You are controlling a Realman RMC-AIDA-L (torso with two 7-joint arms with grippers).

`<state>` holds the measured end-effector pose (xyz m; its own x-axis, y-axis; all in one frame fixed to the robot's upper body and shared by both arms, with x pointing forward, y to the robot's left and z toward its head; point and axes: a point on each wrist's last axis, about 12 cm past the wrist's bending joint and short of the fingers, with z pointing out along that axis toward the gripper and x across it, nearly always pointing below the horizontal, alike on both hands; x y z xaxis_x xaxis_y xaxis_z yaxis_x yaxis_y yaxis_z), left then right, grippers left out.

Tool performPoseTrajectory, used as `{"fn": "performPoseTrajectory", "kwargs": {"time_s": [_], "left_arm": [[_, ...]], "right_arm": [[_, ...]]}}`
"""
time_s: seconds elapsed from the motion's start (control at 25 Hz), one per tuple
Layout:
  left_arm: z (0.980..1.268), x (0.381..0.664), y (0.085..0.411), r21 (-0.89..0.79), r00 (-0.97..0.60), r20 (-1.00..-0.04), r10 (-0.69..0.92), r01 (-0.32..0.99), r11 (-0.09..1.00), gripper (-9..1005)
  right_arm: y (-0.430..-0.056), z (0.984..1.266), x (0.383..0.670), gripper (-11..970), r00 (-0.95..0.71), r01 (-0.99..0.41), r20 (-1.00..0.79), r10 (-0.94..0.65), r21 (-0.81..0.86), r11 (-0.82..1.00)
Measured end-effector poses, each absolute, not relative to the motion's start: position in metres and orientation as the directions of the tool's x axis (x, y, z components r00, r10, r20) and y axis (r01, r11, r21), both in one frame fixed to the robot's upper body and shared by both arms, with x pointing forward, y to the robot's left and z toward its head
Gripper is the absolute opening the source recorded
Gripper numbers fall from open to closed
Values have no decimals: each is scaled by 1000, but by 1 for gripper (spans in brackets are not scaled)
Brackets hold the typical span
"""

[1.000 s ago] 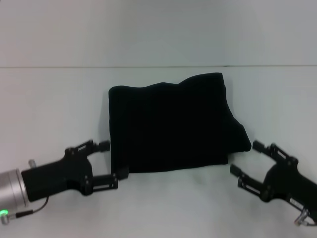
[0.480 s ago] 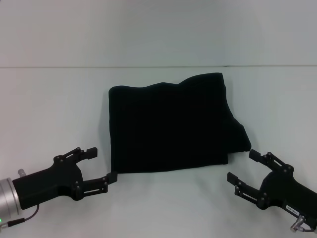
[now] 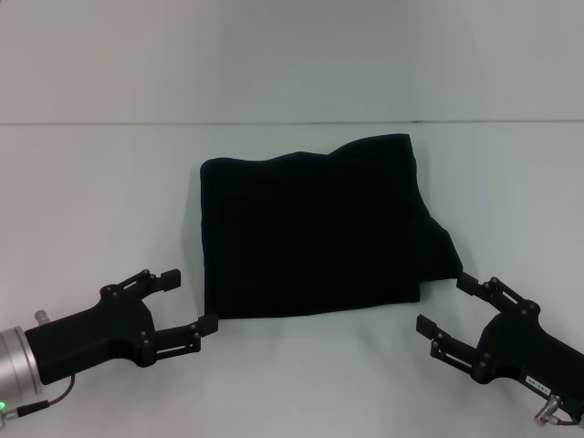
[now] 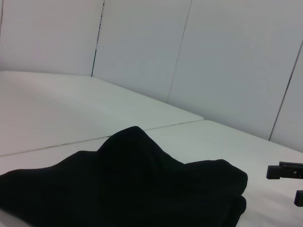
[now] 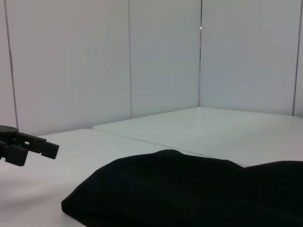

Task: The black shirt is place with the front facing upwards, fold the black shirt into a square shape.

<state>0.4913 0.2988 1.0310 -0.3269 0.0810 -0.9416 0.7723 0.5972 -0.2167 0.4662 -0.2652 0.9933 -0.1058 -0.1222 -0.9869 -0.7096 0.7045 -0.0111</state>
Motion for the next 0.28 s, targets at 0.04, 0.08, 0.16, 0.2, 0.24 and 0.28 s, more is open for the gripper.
{"fn": "performPoseTrajectory", "kwargs": {"time_s": [0.04,0.08,0.16,0.2,0.24,0.28], "left_arm": [[1031,491,299,-217,-327,-942,81,772,597,947],[1031,491,299,-217,-326,-942,79,772,598,947],[1031,492,299,-217,-325,-943,76,770,600,947],[1032,492,299,-217,-324,-943,75,769,601,947],[1031,492,299,-218,-325,-943,74,769,601,947],[1031,491,299,-218,-325,-943,73,769,601,947]], "right_arm": [[-265,994,466,877,-105,-710,-987,-121,-11,704],[-265,994,466,877,-103,-711,-988,-119,-11,703],[-265,994,466,877,-101,-712,-988,-116,-10,702],[-265,995,466,877,-101,-711,-988,-114,-9,703],[-266,995,467,877,-99,-710,-989,-113,-9,704],[-266,995,467,877,-98,-710,-989,-112,-10,704]]}}
